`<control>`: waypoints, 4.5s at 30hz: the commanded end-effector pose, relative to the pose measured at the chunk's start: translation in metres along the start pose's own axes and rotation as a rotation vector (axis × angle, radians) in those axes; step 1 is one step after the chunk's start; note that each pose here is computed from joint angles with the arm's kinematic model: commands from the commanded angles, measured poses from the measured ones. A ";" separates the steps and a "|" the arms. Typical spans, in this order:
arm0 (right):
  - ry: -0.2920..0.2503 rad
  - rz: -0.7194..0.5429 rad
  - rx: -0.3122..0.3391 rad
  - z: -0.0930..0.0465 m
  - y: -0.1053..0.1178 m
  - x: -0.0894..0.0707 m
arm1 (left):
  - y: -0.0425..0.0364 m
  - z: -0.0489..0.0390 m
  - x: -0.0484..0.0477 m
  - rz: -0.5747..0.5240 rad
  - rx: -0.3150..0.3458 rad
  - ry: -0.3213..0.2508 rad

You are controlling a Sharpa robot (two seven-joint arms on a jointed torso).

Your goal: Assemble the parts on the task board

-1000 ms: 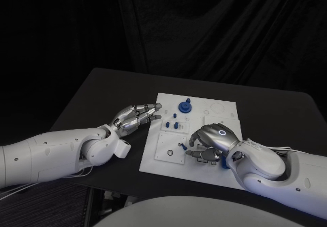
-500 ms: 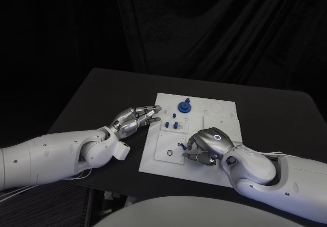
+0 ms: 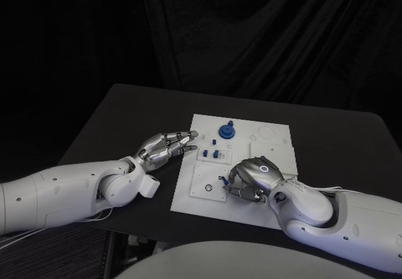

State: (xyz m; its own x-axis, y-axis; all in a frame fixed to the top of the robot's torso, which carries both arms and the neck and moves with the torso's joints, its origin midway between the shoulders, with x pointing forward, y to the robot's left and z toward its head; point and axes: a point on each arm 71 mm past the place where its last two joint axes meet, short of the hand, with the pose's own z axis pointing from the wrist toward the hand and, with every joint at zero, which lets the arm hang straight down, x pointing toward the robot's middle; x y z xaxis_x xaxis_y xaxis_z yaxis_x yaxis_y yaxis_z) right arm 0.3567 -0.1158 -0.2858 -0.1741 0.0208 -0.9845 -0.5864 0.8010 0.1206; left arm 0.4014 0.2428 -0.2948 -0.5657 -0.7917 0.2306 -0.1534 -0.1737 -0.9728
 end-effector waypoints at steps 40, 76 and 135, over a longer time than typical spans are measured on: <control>-0.060 0.019 -0.022 -0.005 0.003 -0.017 | -0.0022 -0.0037 0.0019 0.036 0.046 0.020; -0.014 0.087 -0.138 0.034 0.011 -0.055 | 0.0179 0.0044 0.0300 0.200 -0.131 0.205; 0.032 0.071 -0.171 0.038 0.016 -0.050 | 0.0184 0.0047 0.0295 0.207 -0.111 0.197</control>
State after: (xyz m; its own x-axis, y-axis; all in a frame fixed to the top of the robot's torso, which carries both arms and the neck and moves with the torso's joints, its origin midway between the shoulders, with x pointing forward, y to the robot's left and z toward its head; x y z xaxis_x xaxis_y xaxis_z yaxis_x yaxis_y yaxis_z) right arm 0.3875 -0.0832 -0.2397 -0.2423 0.0548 -0.9687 -0.6854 0.6970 0.2108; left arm 0.3858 0.2152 -0.3075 -0.7411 -0.6703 0.0386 -0.1170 0.0723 -0.9905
